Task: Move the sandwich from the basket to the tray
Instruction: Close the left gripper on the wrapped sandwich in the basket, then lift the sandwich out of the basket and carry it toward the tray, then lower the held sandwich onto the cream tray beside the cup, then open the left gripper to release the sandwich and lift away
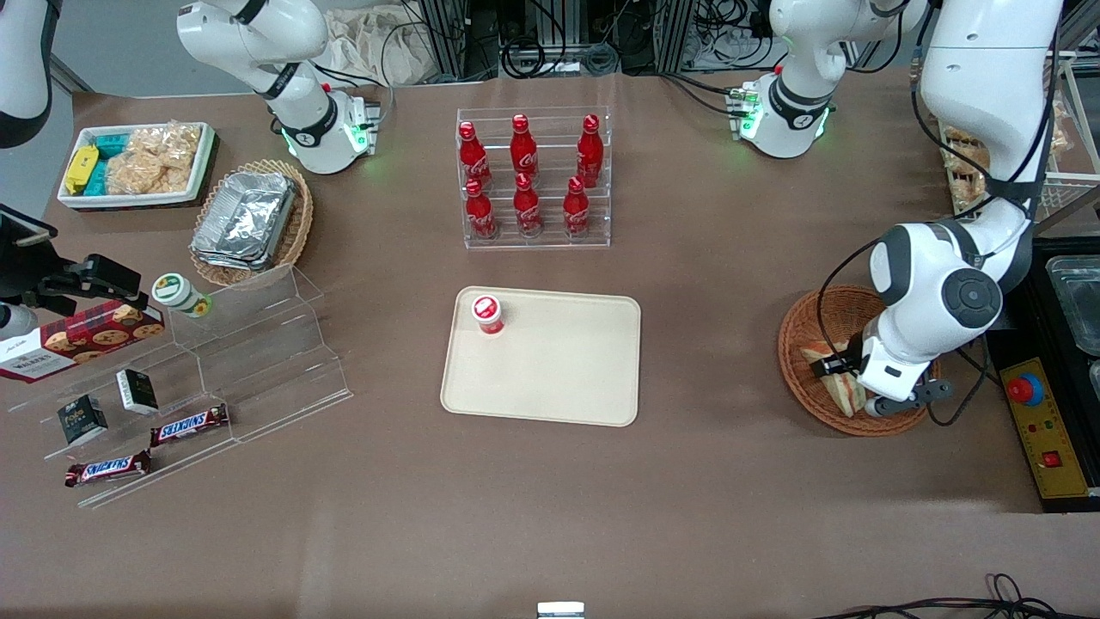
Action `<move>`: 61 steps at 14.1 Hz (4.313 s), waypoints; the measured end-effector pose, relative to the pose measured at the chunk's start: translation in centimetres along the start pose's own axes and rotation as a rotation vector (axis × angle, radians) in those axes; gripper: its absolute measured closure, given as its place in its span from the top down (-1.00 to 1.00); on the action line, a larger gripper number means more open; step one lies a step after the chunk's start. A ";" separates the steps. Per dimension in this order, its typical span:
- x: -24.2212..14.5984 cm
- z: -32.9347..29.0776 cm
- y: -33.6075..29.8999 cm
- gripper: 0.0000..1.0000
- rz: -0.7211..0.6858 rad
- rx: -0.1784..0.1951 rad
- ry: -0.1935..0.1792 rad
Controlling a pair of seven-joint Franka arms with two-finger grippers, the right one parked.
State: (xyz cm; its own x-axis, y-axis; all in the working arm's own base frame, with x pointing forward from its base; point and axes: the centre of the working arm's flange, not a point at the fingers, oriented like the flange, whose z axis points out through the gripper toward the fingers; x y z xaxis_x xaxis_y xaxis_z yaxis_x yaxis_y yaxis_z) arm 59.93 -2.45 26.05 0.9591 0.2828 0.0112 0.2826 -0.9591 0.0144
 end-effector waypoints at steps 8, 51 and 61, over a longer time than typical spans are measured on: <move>0.6 -9.6 1.2 -0.63 0.009 -0.012 0.035; -9.6 -11.8 36.0 0.96 -0.332 -0.078 0.140; -4.1 -25.1 21.3 1.00 -0.259 -0.008 0.152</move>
State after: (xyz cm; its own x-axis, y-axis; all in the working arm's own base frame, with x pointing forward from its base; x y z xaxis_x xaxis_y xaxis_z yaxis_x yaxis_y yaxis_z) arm 61.60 -23.76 51.37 0.8418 0.5168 0.1561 0.5168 -0.8550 0.0438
